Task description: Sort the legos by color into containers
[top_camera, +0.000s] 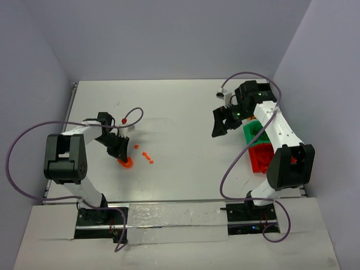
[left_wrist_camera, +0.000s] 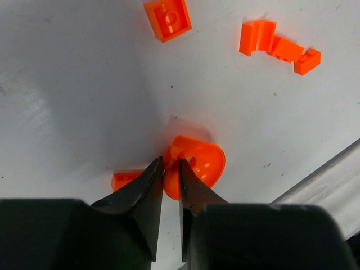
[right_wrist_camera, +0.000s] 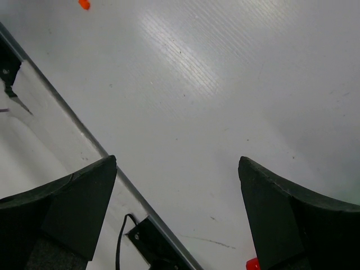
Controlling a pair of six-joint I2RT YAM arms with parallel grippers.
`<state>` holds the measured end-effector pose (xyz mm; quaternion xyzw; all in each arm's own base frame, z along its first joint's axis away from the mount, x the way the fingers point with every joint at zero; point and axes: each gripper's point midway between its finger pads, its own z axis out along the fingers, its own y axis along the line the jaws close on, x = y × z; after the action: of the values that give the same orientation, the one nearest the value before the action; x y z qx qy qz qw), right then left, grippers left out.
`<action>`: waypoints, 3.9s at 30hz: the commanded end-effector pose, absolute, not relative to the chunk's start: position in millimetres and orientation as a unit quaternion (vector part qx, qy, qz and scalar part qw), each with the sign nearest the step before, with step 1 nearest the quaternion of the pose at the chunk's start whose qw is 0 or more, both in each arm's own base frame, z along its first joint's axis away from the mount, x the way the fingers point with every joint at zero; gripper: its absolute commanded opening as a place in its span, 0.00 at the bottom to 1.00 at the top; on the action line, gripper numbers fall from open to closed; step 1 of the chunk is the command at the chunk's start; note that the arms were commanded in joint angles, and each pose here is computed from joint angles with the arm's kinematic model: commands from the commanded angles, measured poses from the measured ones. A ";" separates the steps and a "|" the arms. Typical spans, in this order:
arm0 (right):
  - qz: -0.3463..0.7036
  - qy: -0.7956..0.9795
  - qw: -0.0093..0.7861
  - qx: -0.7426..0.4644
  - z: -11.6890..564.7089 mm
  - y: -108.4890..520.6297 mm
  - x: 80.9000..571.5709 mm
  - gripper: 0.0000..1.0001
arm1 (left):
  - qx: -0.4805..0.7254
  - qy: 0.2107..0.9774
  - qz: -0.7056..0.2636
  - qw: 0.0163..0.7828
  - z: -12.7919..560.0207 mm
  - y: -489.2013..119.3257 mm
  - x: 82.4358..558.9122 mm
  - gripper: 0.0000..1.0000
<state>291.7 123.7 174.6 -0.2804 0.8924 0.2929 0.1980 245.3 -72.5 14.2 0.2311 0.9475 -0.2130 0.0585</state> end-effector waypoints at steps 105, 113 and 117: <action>0.047 0.892 0.428 0.140 132.1 -128.2 610.2 0.61 | 0.129 0.935 -0.085 0.318 148.4 -54.2 308.5 0.99; 0.093 0.890 0.435 0.098 181.6 -84.4 577.9 0.72 | 0.199 0.944 -0.056 0.256 100.4 -36.9 273.6 0.71; 0.117 0.890 0.437 0.067 205.3 -47.3 553.4 0.75 | 0.198 0.953 -0.053 0.225 77.0 -33.7 265.9 0.56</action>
<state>568.3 -91.5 125.1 0.1220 0.9133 0.0889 0.3783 268.4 -40.0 87.7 0.1775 0.9535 -0.0664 0.2342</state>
